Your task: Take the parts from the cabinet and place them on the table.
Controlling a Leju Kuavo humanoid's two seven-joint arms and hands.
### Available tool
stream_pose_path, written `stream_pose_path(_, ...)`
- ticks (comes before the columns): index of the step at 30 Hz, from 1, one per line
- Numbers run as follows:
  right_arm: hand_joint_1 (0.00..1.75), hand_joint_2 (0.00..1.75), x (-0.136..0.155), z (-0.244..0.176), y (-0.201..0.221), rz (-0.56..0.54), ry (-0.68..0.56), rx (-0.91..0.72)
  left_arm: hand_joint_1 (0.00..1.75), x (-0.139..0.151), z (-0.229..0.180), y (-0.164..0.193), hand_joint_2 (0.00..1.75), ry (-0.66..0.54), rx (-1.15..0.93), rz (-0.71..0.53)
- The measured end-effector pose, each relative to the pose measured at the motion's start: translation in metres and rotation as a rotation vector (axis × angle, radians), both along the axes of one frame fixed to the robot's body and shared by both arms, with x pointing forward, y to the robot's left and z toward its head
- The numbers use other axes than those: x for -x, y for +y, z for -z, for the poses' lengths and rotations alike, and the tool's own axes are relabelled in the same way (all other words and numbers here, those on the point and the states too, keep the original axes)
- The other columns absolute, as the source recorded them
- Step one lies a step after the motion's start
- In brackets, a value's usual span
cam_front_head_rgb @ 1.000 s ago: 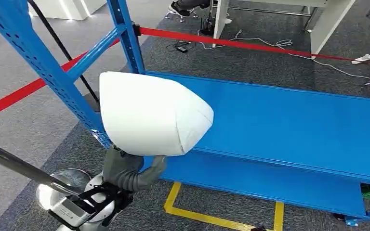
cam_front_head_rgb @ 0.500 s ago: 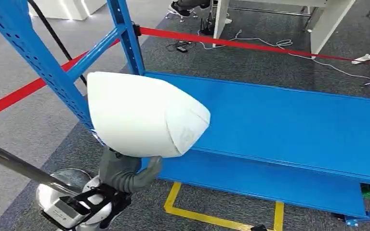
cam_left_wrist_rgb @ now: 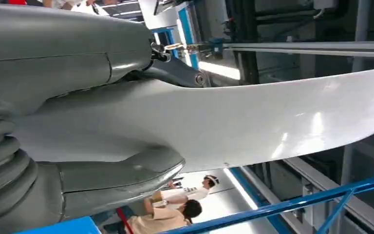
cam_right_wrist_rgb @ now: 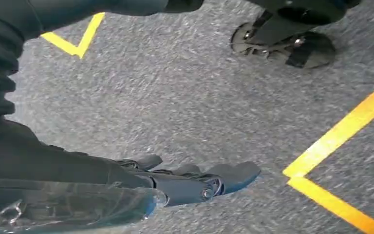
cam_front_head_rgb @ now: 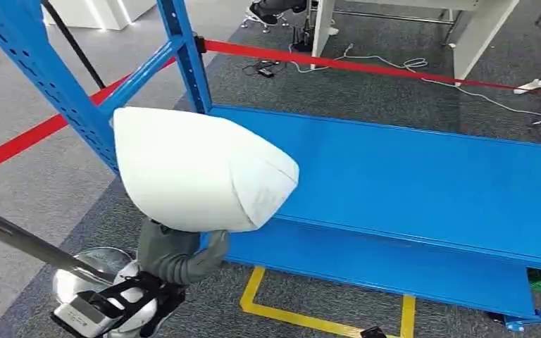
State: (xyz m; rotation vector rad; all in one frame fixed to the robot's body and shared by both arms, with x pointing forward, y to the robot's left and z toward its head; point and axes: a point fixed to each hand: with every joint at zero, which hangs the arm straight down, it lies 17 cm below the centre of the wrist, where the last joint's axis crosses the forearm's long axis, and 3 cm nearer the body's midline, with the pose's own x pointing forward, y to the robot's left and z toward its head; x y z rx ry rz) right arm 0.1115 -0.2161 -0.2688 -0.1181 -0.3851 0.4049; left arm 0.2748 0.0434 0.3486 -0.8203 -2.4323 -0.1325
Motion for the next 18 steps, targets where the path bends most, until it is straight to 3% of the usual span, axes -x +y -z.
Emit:
stream_pose_path(4, 0.00, 1.75, 0.000, 0.000, -0.003, 0.004, 0.004, 0.013, 1.75, 0.000, -0.003, 0.002, 1.75, 0.000, 0.014, 0.000)
stream_pose_path(11, 0.00, 1.75, 0.028, 0.008, -0.031, 0.039, 0.178, 0.148, 1.75, 0.001, 0.001, 0.002, 1.75, 0.015, 0.022, 0.029)
stream_pose_path(18, 0.00, 1.75, 0.038, 0.009, -0.042, 0.038, 0.246, 0.217, 1.75, 0.000, 0.000, 0.000, 1.75, 0.021, 0.031, 0.037)
